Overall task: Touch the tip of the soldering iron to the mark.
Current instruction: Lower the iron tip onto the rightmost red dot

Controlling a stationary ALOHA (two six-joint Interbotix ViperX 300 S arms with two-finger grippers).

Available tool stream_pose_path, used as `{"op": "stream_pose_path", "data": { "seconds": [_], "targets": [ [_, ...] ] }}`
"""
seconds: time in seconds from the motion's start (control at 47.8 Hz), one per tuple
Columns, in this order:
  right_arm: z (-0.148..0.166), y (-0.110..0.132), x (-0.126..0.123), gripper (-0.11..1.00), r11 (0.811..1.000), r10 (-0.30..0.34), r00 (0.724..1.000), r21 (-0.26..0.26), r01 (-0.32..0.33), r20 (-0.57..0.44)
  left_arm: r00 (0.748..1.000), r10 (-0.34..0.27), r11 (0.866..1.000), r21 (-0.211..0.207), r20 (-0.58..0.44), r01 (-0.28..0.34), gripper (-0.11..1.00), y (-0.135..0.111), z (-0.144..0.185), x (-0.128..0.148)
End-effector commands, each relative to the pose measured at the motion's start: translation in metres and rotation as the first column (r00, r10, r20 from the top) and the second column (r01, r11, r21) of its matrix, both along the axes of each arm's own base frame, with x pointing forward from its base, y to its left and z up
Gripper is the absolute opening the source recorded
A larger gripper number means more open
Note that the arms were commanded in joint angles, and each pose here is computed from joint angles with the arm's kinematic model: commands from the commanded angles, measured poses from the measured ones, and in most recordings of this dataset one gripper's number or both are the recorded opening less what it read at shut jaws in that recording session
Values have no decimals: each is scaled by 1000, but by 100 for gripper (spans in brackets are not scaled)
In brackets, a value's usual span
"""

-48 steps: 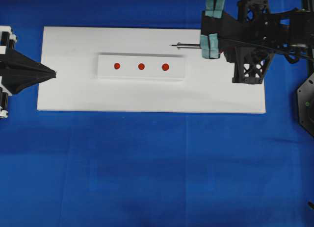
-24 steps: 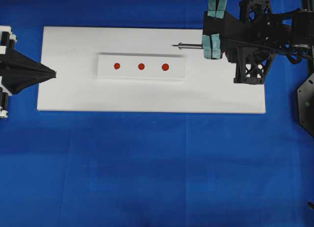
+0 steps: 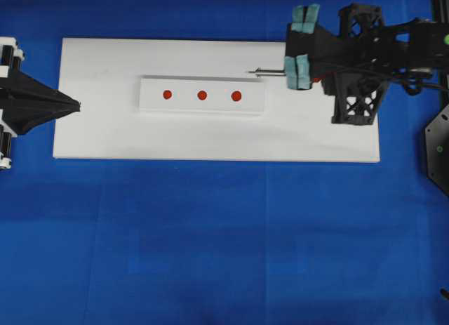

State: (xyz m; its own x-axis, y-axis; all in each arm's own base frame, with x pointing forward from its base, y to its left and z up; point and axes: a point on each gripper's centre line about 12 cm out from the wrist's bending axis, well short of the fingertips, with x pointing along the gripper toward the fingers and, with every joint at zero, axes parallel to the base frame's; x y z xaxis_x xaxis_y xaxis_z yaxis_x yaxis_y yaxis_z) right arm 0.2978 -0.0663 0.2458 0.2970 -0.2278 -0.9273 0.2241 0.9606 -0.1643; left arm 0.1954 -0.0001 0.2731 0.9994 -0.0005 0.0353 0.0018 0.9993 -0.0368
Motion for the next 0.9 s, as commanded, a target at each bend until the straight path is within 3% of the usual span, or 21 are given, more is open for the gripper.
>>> {"op": "stream_pose_path", "data": {
  "seconds": [0.0,0.44,0.879],
  "targets": [
    [-1,0,5,6,1000,3,1000,4,-3,25,1000,0,1000,0,11,0,2,0,4,1],
    [-60,3,19,6,999,33,999,39,-32,-28,1000,0,1000,0,11,0,2,0,4,1],
    [-80,1,22,6,998,37,998,47,-35,-43,1000,1,1000,1,8,-1,2,0,3,2]
  ]
}}
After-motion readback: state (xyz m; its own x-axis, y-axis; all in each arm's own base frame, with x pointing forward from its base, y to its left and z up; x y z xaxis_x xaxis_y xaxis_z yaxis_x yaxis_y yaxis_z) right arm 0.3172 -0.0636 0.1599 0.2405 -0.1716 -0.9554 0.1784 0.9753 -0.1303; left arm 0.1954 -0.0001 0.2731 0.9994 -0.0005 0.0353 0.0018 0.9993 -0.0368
